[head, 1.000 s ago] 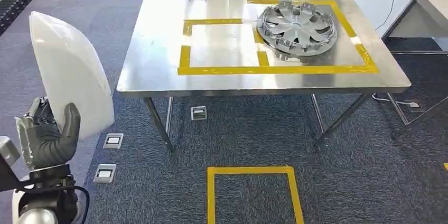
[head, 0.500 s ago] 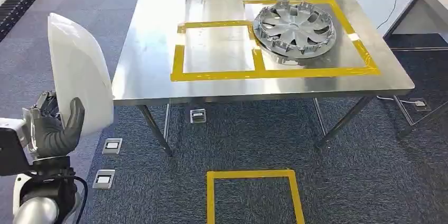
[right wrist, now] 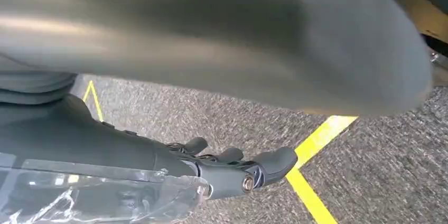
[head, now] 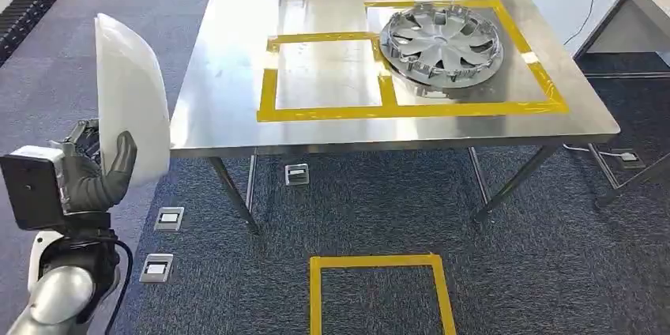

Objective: Take the parts from the cabinet and place them on the table.

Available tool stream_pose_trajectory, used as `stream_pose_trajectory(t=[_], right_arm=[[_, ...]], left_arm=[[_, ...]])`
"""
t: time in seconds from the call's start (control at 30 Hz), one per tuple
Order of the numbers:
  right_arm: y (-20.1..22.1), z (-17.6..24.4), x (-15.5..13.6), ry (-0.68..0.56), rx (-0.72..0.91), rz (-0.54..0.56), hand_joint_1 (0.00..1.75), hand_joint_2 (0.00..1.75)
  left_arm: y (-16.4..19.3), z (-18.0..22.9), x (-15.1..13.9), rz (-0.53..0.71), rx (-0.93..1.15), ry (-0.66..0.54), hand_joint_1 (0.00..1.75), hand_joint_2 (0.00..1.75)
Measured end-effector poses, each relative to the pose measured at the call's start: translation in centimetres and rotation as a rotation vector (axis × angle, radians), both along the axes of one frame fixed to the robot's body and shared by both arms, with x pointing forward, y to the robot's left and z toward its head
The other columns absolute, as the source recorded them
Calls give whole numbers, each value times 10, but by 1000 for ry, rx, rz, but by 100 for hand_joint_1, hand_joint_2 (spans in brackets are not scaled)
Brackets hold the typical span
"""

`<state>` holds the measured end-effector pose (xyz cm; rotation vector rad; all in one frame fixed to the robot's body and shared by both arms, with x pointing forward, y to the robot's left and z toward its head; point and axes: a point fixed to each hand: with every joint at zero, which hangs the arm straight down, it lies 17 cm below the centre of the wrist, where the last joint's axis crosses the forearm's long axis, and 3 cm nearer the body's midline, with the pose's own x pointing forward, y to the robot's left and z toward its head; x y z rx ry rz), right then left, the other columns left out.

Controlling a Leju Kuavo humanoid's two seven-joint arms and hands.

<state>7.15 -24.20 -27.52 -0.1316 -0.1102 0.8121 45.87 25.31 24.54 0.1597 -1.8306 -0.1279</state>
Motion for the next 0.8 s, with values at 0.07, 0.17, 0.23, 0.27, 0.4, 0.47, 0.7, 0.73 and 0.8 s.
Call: stream_pose_trajectory(t=[0.07, 0.17, 0.23, 0.27, 0.4, 0.47, 0.7, 0.73, 0.8], right_arm=[[0, 0, 0, 1, 1, 1, 0, 0], [0, 0, 0, 1, -1, 9, 0, 0], [0, 0, 1, 0, -1, 14, 0, 0], [0, 0, 1, 0, -1, 16, 0, 0], [-1, 1, 4, -2, -2, 32, 0, 0], [-1, 1, 6, -3, -2, 36, 0, 0], [0, 1, 9, -6, 0, 58, 0, 0], [0, 1, 9, -6, 0, 60, 0, 0], [0, 2, 10, -7, 0, 64, 0, 0]], left_arm=[[1, -2, 5, 2, 12, 8, 175, 175], [1, -4, 12, 3, 30, 17, 175, 175], [1, -5, 17, 1, 42, 25, 175, 175], [1, -5, 19, 2, 47, 28, 175, 175], [0, -4, 31, -7, 74, 36, 175, 175], [-1, -2, 37, -9, 85, 36, 175, 175], [-10, 1, 57, -30, 128, 42, 175, 175], [-12, 2, 59, -34, 136, 41, 175, 175], [-17, 6, 65, -41, 148, 36, 175, 175]])
